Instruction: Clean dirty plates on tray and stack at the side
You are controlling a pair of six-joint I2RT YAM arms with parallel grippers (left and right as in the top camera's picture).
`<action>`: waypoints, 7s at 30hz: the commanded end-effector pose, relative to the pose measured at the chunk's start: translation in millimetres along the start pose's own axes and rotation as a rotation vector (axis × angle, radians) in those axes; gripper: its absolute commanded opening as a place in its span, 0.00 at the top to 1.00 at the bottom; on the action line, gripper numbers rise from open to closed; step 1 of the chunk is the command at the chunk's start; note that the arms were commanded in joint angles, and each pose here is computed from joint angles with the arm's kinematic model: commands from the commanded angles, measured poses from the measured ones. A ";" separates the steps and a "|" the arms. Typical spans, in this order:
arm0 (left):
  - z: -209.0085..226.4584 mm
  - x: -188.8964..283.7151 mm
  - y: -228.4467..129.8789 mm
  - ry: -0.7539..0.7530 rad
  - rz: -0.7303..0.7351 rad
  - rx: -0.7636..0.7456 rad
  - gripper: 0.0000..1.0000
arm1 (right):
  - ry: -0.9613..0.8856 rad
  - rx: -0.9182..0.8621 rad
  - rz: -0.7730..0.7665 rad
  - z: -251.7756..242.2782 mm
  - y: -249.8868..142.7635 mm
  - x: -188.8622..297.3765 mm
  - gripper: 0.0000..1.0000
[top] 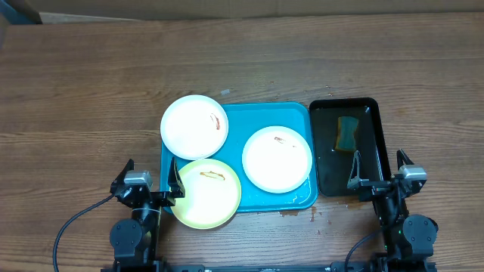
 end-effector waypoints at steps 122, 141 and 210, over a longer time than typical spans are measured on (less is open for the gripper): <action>-65.6 21.1 162.0 -0.035 0.448 0.029 0.00 | -0.002 0.006 -0.001 -0.1 -2.6 -0.1 0.00; -100.1 -89.4 92.1 0.054 1.443 0.286 0.91 | -0.002 0.006 -0.001 -0.1 -2.6 -0.1 0.00; -225.6 -78.7 -85.5 0.574 1.294 0.224 0.70 | -0.002 0.006 -0.001 -0.1 -2.6 -0.1 0.00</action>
Point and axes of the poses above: each gripper's point midway between its finger pads, its own x axis back along the fingers, its own z axis along the line the jaws close on, y = z × x, the point moved 8 cm from there along x, back along the fingers, and after that the axes turned 10 degrees about x, right-handed, at the moved point
